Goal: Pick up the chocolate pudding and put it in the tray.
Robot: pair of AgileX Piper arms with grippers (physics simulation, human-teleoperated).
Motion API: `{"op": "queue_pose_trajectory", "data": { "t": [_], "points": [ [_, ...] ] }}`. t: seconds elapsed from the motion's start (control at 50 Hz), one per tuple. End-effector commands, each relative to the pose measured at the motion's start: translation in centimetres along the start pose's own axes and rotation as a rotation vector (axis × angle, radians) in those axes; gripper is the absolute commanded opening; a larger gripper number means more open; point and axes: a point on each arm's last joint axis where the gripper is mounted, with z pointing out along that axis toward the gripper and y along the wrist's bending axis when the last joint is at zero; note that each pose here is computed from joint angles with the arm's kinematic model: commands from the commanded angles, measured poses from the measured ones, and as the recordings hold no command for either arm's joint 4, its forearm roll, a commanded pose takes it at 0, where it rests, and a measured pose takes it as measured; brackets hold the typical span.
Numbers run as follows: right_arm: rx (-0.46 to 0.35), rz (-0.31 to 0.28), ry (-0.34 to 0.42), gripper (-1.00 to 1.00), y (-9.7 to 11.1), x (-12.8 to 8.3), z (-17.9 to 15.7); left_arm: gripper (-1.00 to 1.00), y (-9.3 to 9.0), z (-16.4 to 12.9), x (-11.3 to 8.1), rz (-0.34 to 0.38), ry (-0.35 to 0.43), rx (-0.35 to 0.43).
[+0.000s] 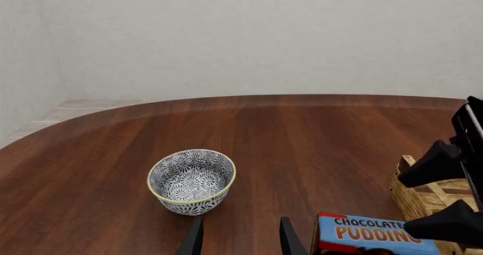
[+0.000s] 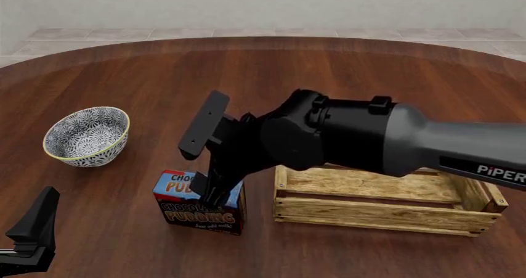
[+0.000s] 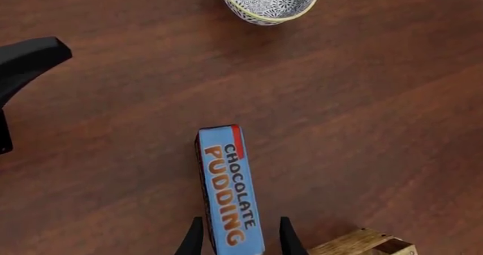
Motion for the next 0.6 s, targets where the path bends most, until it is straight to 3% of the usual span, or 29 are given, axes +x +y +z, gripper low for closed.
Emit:
{"op": "queue_pose_trajectory", "data": {
  "t": [0.02, 0.6],
  "points": [
    [-0.002, 0.007, 0.003, 1.0, 0.1, 0.1, 0.3, 1.0, 0.0, 0.0, 0.0, 0.0, 0.0, 0.0],
    [-0.008, 0.035, 0.011, 1.0, 0.4, 0.6, 1.3, 1.0, 0.0, 0.0, 0.0, 0.0, 0.0, 0.0]
  ]
}}
